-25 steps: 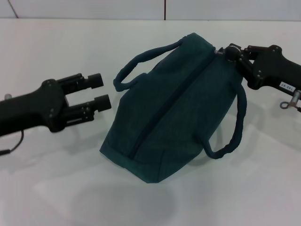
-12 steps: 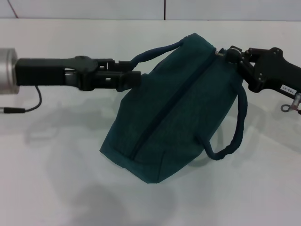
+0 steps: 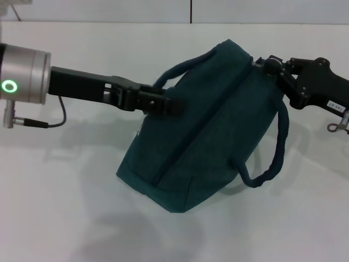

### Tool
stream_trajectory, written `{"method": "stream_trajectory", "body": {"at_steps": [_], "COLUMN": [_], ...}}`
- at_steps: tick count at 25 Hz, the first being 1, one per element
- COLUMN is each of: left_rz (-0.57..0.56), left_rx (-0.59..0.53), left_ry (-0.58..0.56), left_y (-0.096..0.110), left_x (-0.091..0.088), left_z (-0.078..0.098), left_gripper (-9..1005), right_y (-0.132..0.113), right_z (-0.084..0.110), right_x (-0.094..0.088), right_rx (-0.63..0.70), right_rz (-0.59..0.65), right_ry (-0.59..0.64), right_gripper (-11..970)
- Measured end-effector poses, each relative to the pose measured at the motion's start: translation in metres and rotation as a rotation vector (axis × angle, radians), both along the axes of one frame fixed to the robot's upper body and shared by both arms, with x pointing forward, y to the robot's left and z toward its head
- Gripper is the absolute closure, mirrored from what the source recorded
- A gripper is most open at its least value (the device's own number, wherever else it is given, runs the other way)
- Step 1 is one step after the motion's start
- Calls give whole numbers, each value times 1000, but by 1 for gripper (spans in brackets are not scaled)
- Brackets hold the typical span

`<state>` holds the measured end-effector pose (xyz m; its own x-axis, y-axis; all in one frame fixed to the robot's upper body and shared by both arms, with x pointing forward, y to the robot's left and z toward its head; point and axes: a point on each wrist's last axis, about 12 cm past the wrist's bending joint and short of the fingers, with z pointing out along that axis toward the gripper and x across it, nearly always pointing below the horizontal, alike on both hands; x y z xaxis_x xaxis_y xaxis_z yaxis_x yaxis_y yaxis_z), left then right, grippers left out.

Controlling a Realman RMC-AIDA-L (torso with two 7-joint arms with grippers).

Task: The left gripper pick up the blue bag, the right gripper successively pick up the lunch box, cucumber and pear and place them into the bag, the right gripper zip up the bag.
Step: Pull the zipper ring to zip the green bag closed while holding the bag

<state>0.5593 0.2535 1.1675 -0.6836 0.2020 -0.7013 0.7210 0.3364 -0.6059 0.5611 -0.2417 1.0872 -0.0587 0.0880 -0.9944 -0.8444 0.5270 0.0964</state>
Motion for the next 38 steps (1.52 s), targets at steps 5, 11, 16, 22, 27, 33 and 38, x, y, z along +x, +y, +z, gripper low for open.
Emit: {"method": "stream_trajectory", "body": {"at_steps": [5, 11, 16, 22, 27, 33, 38], "left_rz": [-1, -4, -7, -20, -29, -65, -59], "left_rx": [16, 15, 10, 13, 13, 8, -4], "left_ry": [32, -13, -27, -42, -49, -58, -66], "left_y": [-3, 1, 3, 5, 6, 7, 10], "left_x": [0, -2, -5, -9, -12, -14, -14], "left_z": [-1, -5, -9, -14, -15, -12, -10], "left_gripper": [263, 305, 601, 774, 812, 853, 869], "right_y": [-1, -2, -2, -6, -8, -10, -13], "right_z": [0, 1, 3, 3, 4, 4, -1], "right_x": [-1, -2, 0, 3, 4, 5, 9], "right_rx": [6, 11, 13, 8, 11, 4, -33], "right_rz": [0, -1, -3, -32, -43, -62, -102], "right_ry": [-1, -4, -12, -11, -13, -26, -15], "right_gripper": [943, 943, 943, 943, 943, 942, 942]}}
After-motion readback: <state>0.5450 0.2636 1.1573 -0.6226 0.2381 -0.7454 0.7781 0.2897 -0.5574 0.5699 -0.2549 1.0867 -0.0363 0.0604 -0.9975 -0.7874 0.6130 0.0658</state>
